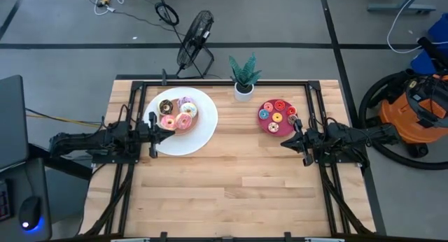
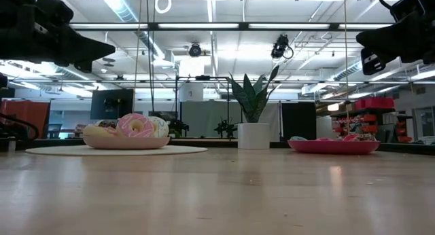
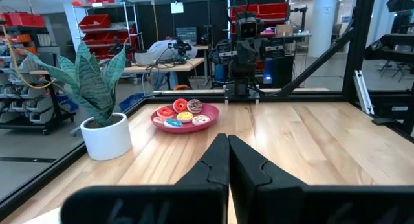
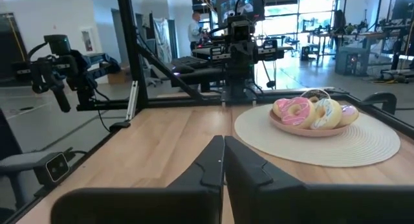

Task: Pick & Place donuts
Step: Return to Home Position

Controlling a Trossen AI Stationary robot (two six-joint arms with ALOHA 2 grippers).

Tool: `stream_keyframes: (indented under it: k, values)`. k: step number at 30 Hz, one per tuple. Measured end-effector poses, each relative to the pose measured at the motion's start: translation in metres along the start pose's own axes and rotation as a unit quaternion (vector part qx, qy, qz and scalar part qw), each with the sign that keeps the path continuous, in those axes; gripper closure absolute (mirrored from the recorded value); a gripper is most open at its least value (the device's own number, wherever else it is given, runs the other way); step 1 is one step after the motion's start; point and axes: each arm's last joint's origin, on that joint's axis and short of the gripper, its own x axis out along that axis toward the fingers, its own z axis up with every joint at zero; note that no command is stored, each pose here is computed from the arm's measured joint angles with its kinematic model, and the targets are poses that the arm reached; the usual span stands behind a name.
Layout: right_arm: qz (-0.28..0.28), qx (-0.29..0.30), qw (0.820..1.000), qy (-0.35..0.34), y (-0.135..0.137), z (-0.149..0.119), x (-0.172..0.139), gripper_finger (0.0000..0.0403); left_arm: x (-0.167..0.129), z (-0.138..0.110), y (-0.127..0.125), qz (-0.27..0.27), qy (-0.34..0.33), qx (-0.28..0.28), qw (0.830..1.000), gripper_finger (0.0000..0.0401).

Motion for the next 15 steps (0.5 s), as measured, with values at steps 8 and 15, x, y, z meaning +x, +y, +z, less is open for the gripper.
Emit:
stream_keyframes:
  k: [8,15]
  values:
    - [-0.001,0.000,1.000,0.000,-0.0002,0.0001,0.0000,0.0381,0.0000,0.0001,0.0000,0.000,0.000,0.000,1.000,0.0398]
    - [-0.034,-0.001,0.999,-0.003,-0.0066,0.0006,-0.0002,0.0381,0.0000,0.0001,0.0000,0.000,-0.001,0.000,1.000,0.0398]
